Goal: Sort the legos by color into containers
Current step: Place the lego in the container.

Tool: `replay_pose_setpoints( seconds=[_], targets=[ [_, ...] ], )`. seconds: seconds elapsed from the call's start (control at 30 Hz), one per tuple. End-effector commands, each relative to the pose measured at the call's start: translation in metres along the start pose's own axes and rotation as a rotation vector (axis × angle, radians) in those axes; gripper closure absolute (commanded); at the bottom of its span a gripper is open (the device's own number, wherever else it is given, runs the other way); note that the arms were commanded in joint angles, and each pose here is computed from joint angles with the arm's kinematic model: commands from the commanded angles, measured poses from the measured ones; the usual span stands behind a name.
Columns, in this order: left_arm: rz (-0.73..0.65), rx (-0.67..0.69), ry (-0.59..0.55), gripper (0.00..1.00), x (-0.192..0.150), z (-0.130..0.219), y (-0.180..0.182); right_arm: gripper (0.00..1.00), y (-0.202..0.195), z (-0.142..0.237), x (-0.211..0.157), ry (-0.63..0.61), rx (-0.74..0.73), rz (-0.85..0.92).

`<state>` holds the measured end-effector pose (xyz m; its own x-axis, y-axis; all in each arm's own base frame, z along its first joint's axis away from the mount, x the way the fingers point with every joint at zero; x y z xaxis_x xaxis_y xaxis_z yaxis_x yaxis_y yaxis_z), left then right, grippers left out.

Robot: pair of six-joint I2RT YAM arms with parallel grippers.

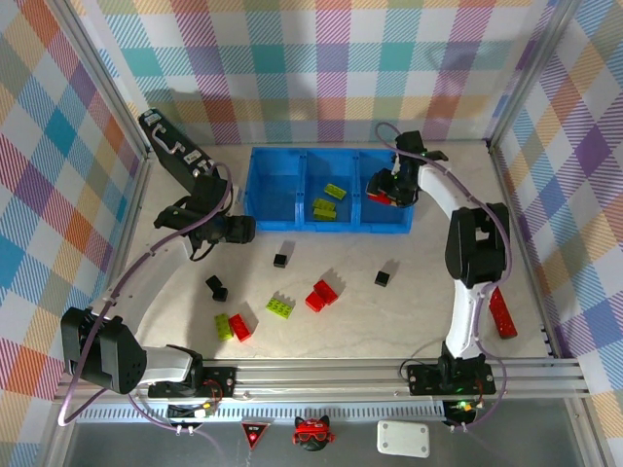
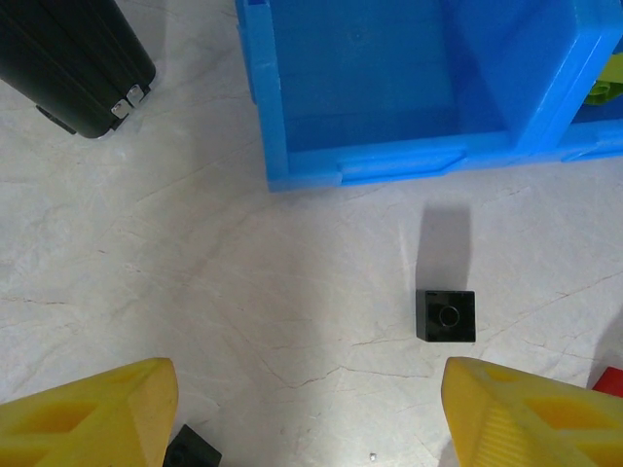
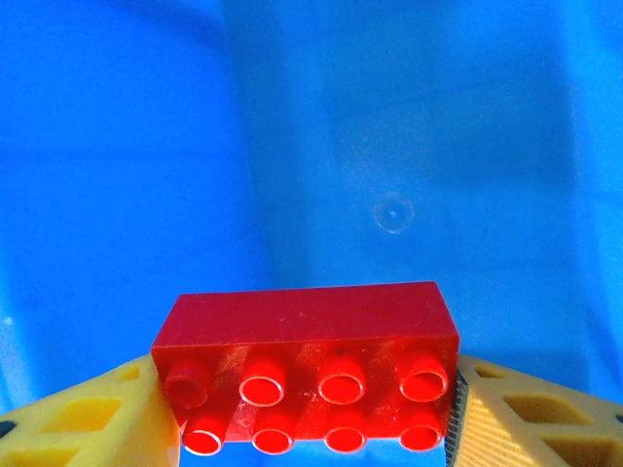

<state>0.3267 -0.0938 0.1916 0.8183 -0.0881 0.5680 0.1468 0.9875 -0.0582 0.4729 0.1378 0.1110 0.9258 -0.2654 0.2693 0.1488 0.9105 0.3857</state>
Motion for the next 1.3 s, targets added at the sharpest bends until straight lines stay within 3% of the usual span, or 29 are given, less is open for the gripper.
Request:
replay_pose_setpoints(
  seconds=[0.0,0.43,0.7,1.0,1.27],
  targets=[
    [-0.003,0.005,-0.002,0.28,0.000,-0.001,0.004,0.44,-0.001,-0.005,0.001,0.027,-0.048,0.063],
    [-0.002,0.002,0.009,0.28,0.000,-0.004,0.004,0.41,-0.014,-0.042,0.005,0.092,-0.172,0.203],
    [-0.002,-0.003,0.004,0.28,0.000,-0.002,0.004,0.32,-0.013,-0.052,0.006,0.095,-0.226,0.237],
    [-0.001,-0.015,-0.001,0.28,0.001,0.000,0.002,0.22,0.003,-0.009,0.020,0.023,-0.230,0.263],
    [0.005,-0.027,0.001,0.28,-0.001,0.001,0.000,0.22,0.033,0.052,0.018,-0.056,-0.185,0.290]
  ],
)
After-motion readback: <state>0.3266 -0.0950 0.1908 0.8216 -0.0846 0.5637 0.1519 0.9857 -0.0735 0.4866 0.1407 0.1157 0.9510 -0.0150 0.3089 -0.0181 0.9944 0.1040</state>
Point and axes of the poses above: each hand's point on the last joint's axis, 136 mm out from that joint toward the fingers, its own z axis back along the fingers, its own y axis along the line the jaws close on, x = y × z, the point moved 1 cm from there along z, back along the fingers
